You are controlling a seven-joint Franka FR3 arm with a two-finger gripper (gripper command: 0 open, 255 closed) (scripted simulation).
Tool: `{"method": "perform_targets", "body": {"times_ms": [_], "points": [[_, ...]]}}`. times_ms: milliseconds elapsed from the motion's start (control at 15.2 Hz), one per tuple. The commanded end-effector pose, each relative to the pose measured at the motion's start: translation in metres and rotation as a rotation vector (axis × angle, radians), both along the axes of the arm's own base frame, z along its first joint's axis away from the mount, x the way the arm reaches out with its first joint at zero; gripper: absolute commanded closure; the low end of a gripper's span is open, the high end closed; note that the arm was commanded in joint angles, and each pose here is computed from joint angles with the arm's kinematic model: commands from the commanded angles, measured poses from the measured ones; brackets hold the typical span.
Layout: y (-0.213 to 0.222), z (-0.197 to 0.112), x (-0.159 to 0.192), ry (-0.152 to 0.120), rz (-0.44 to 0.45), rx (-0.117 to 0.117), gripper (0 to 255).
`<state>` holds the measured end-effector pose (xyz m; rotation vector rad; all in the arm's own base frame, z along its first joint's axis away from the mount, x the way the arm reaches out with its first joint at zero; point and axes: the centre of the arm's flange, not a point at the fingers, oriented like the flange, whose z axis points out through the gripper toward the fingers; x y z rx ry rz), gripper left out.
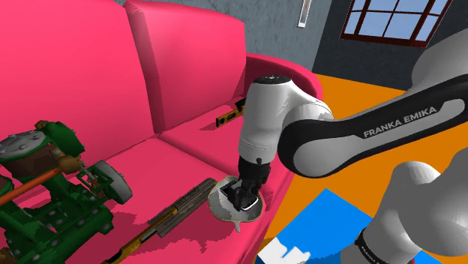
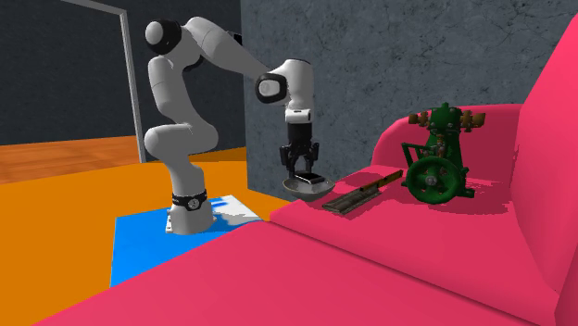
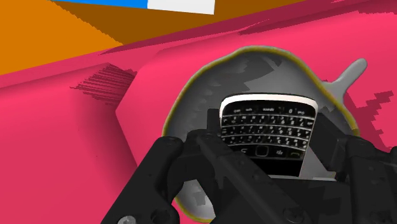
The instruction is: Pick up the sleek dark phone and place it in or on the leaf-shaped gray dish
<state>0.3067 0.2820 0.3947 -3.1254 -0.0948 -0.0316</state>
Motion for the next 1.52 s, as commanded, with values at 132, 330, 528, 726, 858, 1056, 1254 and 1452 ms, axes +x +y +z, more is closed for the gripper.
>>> {"method": "perform_targets", "body": {"times_ms": [132, 330, 528, 726, 858, 1056, 1254, 1452], "points": [[-0.002, -0.007, 0.001, -0.001, 0.0, 0.0, 255], [-0.002, -0.007, 0.001, -0.001, 0.0, 0.0, 255], [-0.002, -0.007, 0.001, -0.001, 0.0, 0.0, 0], [-0.002, -0.007, 0.001, -0.001, 0.0, 0.0, 0], [-0.002, -0.007, 0.001, -0.001, 0.0, 0.0, 0], [-0.002, 0.033, 0.0, -0.001, 0.0, 0.0, 0], [-0.003, 0.043, -0.001, -0.001, 0.0, 0.0, 0], [-0.003, 0.043, 0.0, -0.001, 0.0, 0.0, 0]]}}
